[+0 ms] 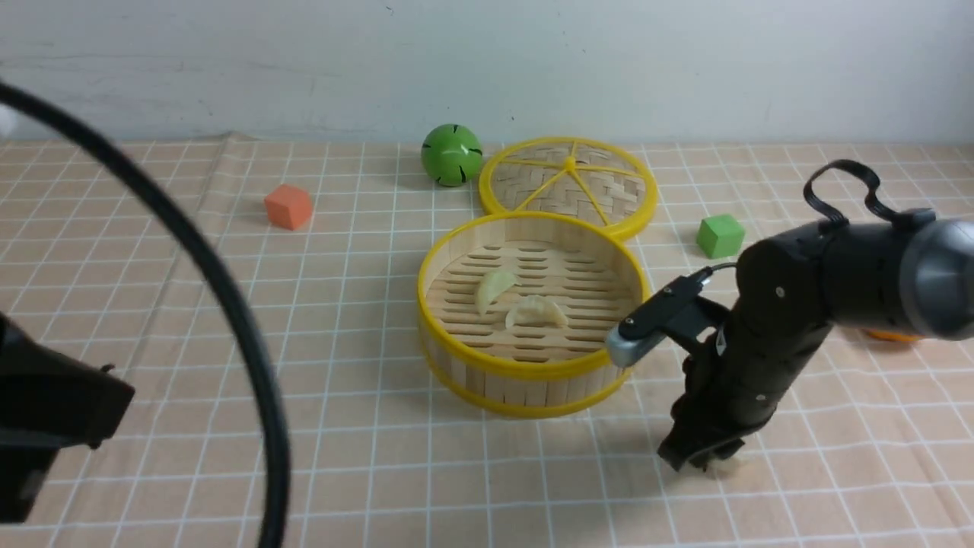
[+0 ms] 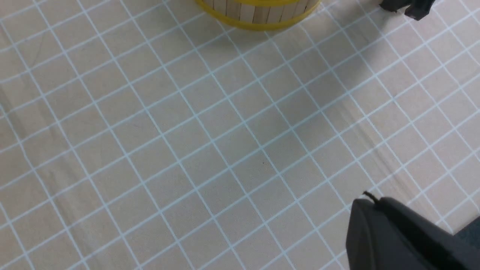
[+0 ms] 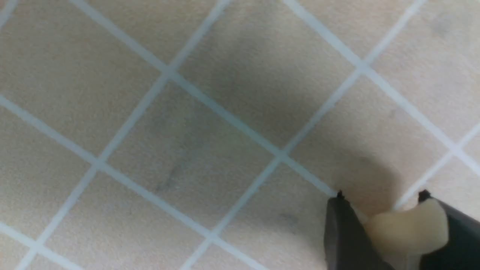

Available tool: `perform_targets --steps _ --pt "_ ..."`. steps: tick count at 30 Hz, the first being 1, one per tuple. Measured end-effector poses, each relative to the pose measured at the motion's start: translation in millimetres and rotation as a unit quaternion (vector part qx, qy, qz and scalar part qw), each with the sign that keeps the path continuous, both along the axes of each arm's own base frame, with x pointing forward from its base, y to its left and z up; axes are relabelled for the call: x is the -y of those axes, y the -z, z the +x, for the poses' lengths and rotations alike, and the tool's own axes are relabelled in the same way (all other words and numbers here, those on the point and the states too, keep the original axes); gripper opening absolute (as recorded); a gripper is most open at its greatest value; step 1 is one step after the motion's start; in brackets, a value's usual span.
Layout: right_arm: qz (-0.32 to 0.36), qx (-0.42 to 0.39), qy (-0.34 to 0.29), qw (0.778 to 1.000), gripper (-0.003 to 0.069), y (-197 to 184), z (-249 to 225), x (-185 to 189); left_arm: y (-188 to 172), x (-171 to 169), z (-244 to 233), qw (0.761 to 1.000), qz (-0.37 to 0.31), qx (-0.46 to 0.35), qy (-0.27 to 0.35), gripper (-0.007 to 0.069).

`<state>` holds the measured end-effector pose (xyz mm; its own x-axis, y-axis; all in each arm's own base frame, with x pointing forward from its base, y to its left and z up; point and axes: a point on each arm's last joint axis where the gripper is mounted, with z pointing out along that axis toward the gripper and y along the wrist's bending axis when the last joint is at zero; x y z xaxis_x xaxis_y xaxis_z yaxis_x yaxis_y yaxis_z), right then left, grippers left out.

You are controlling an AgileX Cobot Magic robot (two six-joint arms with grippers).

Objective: Put the dumplings into the steamer on the table with the brown tablecloth.
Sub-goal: 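Place the dumpling in the bamboo steamer basket with the right gripper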

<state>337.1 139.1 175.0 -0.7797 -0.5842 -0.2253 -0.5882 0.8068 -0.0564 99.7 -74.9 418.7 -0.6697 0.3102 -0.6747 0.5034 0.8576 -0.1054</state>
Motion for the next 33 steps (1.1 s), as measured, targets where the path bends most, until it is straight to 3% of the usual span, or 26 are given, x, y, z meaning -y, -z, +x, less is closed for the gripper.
perform_targets --steps 5,10,12,18,26,31,32,33 --pt "0.015 0.022 0.013 1.0 0.0238 -45 16 -7 -6 -9 -13 1.0 -0.015 0.021 0.0 -0.0014" --pt "0.091 0.075 0.016 0.993 0.0238 -104 37 -33 -8 -13 -17 0.999 -0.021 0.028 0.0 -0.0014" --pt "0.105 0.09 0.009 0.99 0.0238 -110 44 -44 -8 -13 -17 0.999 -0.021 0.028 0.0 -0.0014" --pt "0.131 0.13 0.017 0.983 0.0237 -92 77 -75 -8 -13 -17 0.999 -0.021 0.028 0.0 -0.0014" --pt "0.086 0.135 0.082 0.984 0.0247 -41 109 -78 -8 -13 -17 0.999 -0.022 0.029 0.0 -0.0013" --pt "0.081 0.111 0.11 0.984 0.0411 -29 110 -78 -8 -13 -18 0.999 -0.024 0.027 0.001 -0.0013" --pt "0.08 0.11 0.11 0.985 0.0411 -29 109 -77 -8 -13 -18 0.999 -0.024 0.027 0.001 -0.0013" --pt "0.071 0.103 0.11 0.986 0.0472 -36 108 -76 -8 -13 -18 0.999 -0.024 0.027 0.002 -0.0013"
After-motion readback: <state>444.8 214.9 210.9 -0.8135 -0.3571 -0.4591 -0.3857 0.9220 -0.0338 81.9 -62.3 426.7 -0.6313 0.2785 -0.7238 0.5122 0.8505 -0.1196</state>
